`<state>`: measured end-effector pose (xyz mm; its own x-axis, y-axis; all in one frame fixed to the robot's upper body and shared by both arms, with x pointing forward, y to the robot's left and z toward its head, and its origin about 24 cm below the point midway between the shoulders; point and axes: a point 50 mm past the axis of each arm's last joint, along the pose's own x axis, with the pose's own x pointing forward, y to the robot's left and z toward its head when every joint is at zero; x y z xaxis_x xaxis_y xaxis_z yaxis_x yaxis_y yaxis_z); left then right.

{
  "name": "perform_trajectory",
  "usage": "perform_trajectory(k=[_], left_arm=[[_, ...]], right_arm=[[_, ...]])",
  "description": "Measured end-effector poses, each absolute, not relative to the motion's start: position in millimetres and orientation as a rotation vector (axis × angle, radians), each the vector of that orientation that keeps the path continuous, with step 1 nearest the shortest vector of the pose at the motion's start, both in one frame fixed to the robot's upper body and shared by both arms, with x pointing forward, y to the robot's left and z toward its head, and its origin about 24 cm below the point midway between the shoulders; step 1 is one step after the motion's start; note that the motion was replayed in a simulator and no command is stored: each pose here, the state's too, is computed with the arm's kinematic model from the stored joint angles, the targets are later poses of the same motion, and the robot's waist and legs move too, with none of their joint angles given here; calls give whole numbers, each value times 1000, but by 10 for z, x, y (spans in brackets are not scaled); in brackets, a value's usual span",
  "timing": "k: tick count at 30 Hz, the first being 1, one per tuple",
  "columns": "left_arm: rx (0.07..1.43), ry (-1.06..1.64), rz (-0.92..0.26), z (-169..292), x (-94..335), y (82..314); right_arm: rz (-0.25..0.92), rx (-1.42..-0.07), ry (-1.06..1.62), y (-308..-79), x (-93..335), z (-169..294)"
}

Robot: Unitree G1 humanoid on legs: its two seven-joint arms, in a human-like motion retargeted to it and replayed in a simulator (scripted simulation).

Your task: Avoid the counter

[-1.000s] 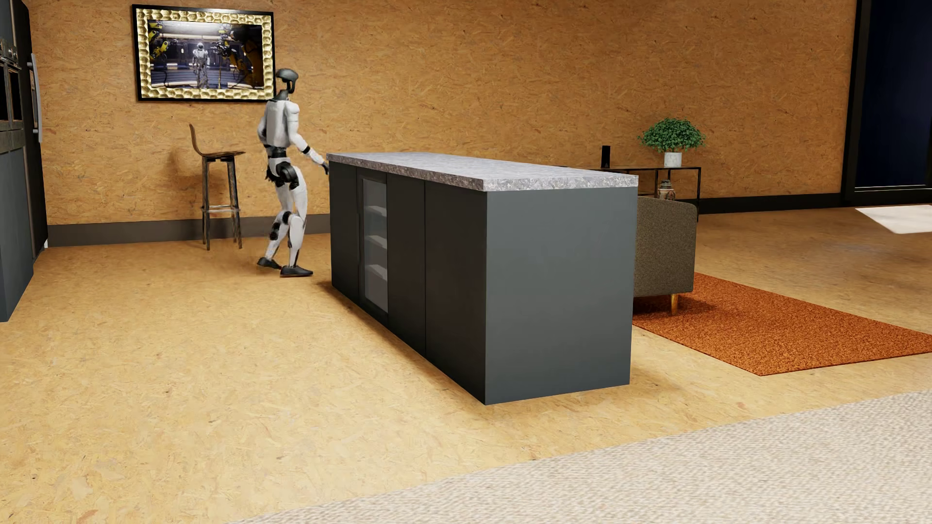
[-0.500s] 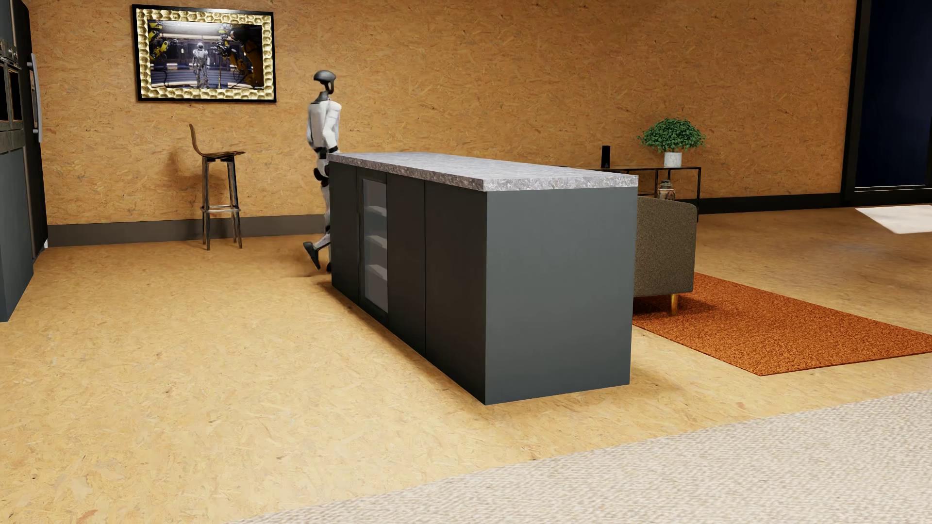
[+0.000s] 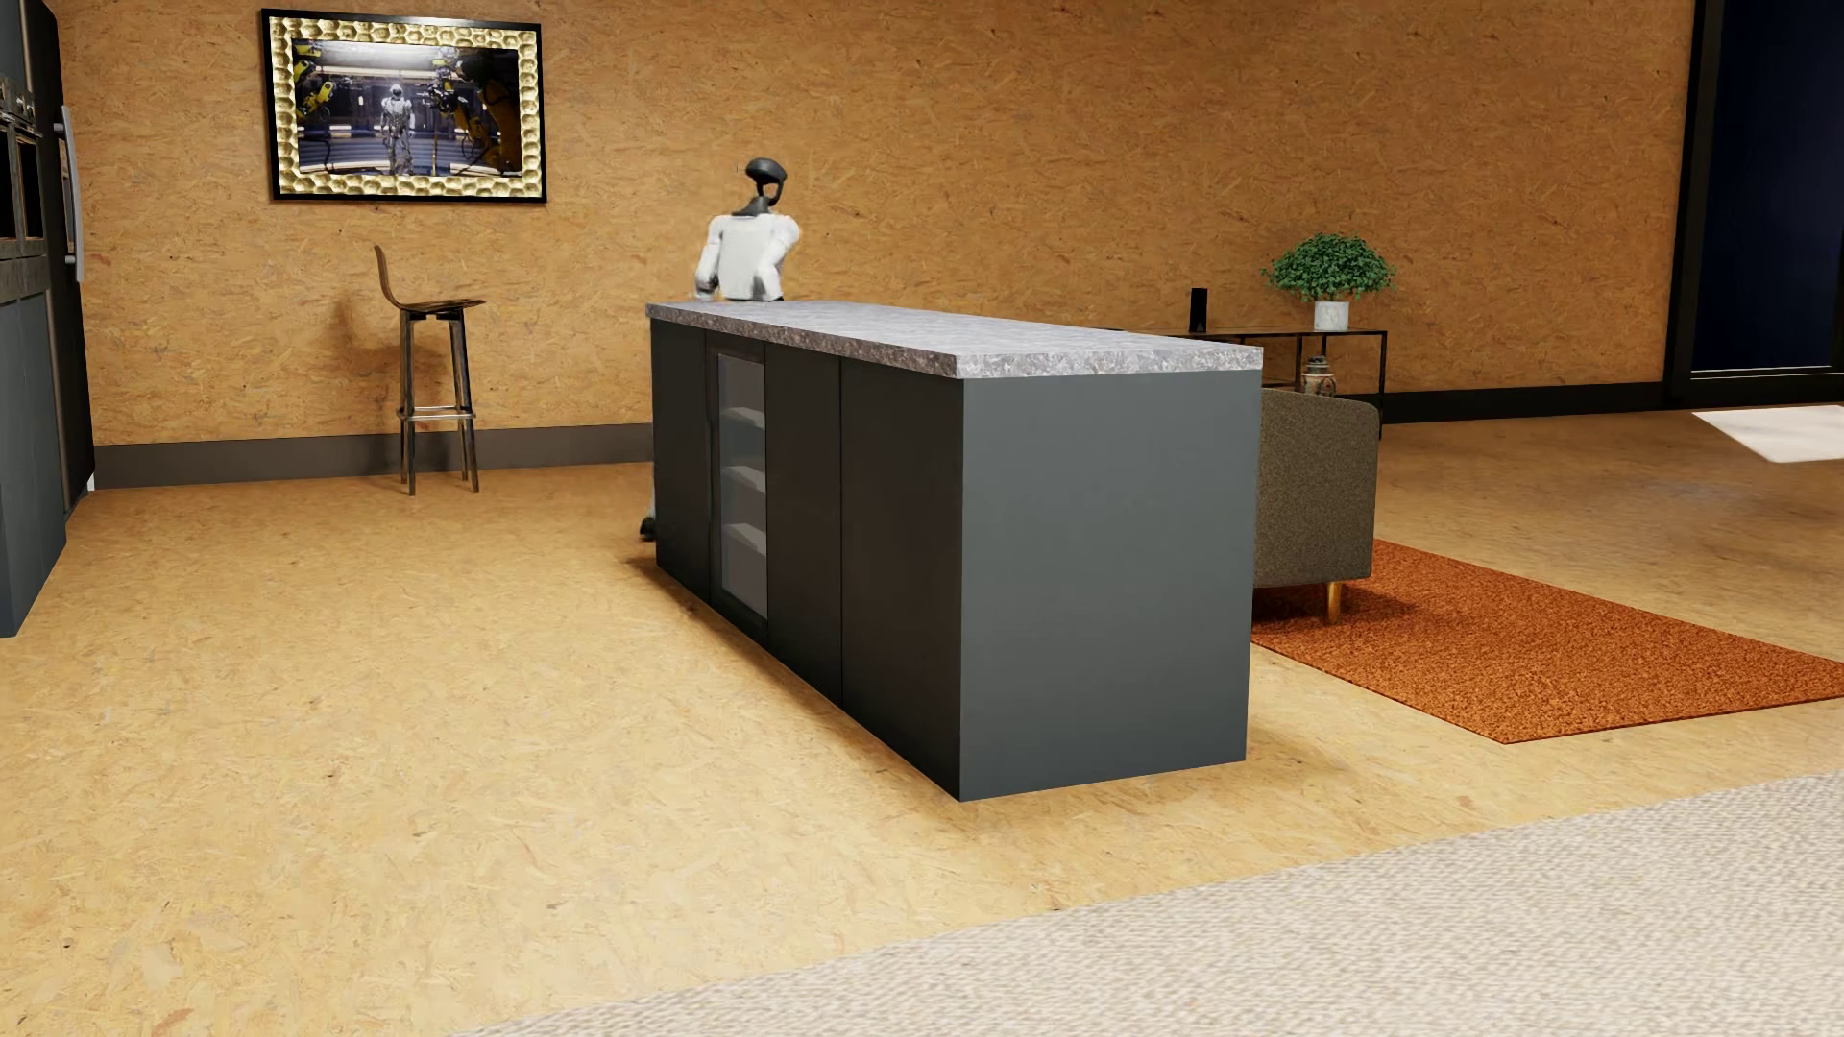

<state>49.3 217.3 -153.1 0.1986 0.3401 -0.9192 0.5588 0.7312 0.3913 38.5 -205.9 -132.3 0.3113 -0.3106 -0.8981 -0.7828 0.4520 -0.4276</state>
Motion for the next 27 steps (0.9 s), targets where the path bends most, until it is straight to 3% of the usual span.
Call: perform_trajectory(k=[4,5,6,7,9,10,11,13,15,18,20,22,24,25,26,27], left_arm=[[821,1469,-189,-1534,62,2210],[821,1409,-193,-1525,117,2127],[818,1331,-187,-1508,223,2025],[804,1251,-158,-1473,354,1935],[758,1138,-105,-1385,594,1836],[781,1104,-118,-1349,691,1830],[819,1078,-158,-1321,782,1844],[870,1051,-222,-1268,984,1925],[926,979,-200,-1146,1222,2040],[963,847,-120,-931,1559,2121],[946,762,-82,-786,1670,2092],[922,712,-91,-721,1692,2016],[921,734,-133,-775,1647,1977],[927,772,-166,-845,1601,1943],[915,809,-195,-924,1556,1890],[897,861,-215,-1021,1503,1849]], right_arm=[[-12,-1003,1065,-2255,1416,-1116],[-29,-999,1084,-2266,1667,-1095],[15,-1078,1114,-2276,1932,-1021],[135,-1259,1060,-2206,2263,-876],[337,-1681,663,-1871,2971,-383],[321,-1708,448,-1685,3208,-101],[228,-1650,294,-1588,3351,169],[25,-1389,81,-1509,3442,614],[-130,-1211,-85,-1578,3345,885],[-251,-1048,-63,-1912,3012,778],[-259,-1012,185,-2171,2779,321],[-208,-1027,613,-2414,2400,-363],[-13,-1090,1158,-2580,1676,-1062],[200,-1182,1388,-2597,1282,-1286],[539,-1378,1522,-2587,957,-1415],[785,-1537,1519,-2558,744,-1476]])
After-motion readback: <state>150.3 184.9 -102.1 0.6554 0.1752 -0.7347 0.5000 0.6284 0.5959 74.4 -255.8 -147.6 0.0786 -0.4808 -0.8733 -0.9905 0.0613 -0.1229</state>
